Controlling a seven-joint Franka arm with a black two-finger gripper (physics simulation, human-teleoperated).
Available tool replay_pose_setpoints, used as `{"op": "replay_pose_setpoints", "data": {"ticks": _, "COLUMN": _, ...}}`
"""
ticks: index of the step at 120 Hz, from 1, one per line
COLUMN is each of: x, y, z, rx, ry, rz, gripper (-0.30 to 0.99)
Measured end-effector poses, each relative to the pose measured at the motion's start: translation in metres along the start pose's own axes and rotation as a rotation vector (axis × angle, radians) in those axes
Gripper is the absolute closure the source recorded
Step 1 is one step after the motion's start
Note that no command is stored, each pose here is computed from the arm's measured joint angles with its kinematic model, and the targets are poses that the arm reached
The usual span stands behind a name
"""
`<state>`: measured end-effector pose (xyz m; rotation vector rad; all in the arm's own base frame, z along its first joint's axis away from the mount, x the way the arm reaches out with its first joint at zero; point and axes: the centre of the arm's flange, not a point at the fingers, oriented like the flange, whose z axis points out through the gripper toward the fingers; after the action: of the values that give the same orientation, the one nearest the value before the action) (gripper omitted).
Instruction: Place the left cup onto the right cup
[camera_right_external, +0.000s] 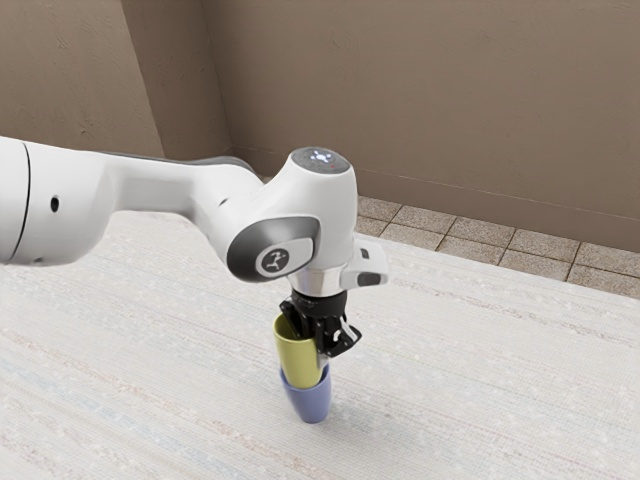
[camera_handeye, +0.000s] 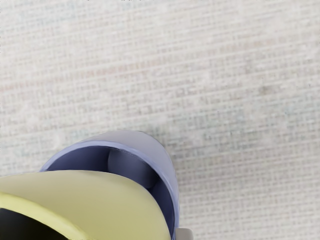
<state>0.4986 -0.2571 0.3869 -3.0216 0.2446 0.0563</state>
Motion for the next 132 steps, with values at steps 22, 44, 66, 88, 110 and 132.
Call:
{"op": "replay_pose_setpoints", "data": {"ticks": 22, "x": 0.000, "y": 0.001, "z": 0.001, "rx": 0.001, "ry": 0.007, "rz": 0.002, "gripper": 0.78}}
{"op": "replay_pose_setpoints", "data": {"ticks": 44, "x": 0.002, "y": 0.001, "z": 0.000, "rx": -0.002, "ry": 0.022, "rz": 0.003, "gripper": 0.78}}
{"op": "replay_pose_setpoints", "data": {"ticks": 66, "x": 0.005, "y": 0.002, "z": -0.003, "rx": 0.000, "ry": 0.051, "rz": 0.009, "gripper": 0.78}}
{"op": "replay_pose_setpoints", "data": {"ticks": 88, "x": 0.007, "y": 0.001, "z": 0.000, "rx": 0.007, "ry": 0.067, "rz": 0.012, "gripper": 0.78}}
{"op": "replay_pose_setpoints", "data": {"ticks": 110, "x": 0.010, "y": -0.004, "z": 0.006, "rx": 0.014, "ry": 0.072, "rz": 0.007, "gripper": 0.78}}
{"op": "replay_pose_setpoints", "data": {"ticks": 132, "x": 0.009, "y": -0.007, "z": 0.011, "rx": 0.016, "ry": 0.068, "rz": 0.003, "gripper": 0.78}}
